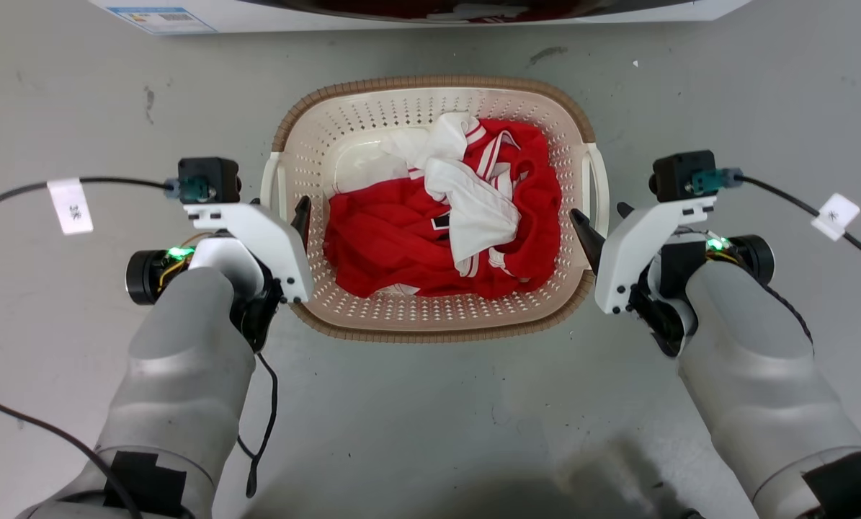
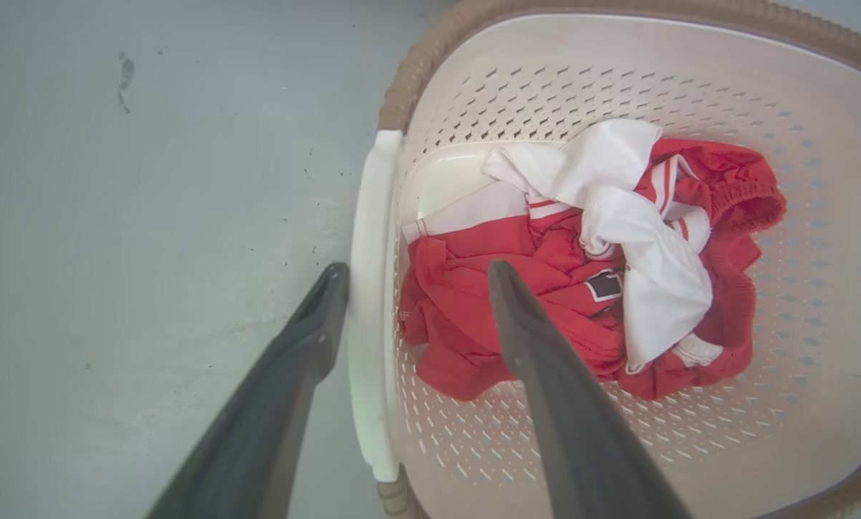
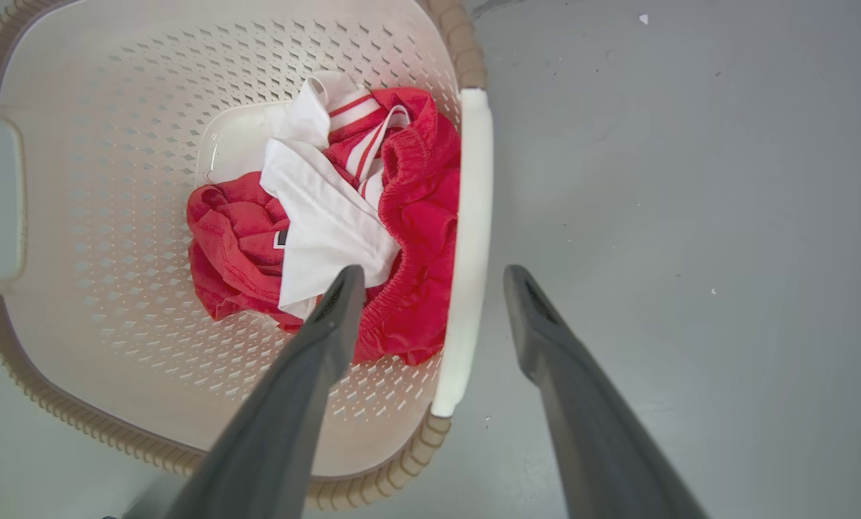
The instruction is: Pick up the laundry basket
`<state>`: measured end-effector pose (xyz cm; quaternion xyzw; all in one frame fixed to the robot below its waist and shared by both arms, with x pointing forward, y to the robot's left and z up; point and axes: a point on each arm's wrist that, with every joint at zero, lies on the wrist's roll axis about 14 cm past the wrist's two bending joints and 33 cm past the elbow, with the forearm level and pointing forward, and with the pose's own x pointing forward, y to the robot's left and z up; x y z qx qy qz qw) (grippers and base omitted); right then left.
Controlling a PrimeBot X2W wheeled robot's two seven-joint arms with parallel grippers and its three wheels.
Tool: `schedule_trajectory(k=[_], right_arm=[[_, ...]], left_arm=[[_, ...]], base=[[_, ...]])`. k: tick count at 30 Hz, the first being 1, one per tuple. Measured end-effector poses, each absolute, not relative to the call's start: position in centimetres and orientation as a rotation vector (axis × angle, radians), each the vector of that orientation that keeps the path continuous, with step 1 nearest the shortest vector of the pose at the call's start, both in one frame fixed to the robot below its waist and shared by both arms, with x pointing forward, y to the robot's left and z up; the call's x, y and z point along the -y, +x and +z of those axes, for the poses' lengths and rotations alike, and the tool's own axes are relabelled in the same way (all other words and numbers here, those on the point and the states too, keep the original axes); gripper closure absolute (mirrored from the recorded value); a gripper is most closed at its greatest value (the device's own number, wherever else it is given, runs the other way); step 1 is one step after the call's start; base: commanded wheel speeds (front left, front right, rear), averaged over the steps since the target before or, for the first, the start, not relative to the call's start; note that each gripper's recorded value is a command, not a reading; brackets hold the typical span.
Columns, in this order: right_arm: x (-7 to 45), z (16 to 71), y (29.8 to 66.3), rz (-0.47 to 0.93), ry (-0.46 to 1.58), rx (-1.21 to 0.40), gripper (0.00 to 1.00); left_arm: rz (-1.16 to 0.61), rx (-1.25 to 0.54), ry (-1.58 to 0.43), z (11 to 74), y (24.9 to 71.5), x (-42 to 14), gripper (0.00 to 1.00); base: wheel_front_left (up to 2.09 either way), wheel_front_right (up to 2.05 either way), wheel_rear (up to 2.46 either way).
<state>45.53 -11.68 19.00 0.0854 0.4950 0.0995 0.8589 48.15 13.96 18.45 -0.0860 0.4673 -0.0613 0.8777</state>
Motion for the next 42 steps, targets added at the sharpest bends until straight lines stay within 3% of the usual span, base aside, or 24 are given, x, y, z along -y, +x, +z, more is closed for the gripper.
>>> schedule_trajectory(k=[20, 21, 22, 23, 24, 42], right_arm=[[11.0, 14.4, 44.7, 0.24, 0.172, -1.262, 0.0], [10.9, 14.3, 44.7, 0.24, 0.177, -1.267, 0.12], [10.8, 14.2, 44.6, 0.24, 0.182, -1.276, 0.52], [10.7, 14.0, 44.4, 0.242, 0.184, -1.282, 0.73], [10.6, 13.9, 44.3, 0.245, 0.183, -1.286, 1.0], [10.2, 14.9, 44.3, 0.253, 0.202, -1.29, 1.0]], left_arm=[[-0.144, -1.278, -0.228, 13.5, 46.4, -14.2, 0.0], [-0.145, -1.285, -0.228, 13.4, 46.3, -14.2, 0.2], [-0.149, -1.292, -0.227, 13.4, 46.2, -14.1, 0.77], [-0.151, -1.295, -0.231, 13.3, 46.2, -14.0, 1.0], [-0.153, -1.301, -0.236, 13.3, 46.1, -13.9, 1.0], [-0.176, -1.339, -0.239, 14.2, 45.3, -13.7, 1.0]], base=[[0.0, 0.0, 0.0], [0.0, 0.0, 0.0], [0.0, 0.0, 0.0], [0.0, 0.0, 0.0], [0.0, 0.0, 0.0], [0.0, 0.0, 0.0]])
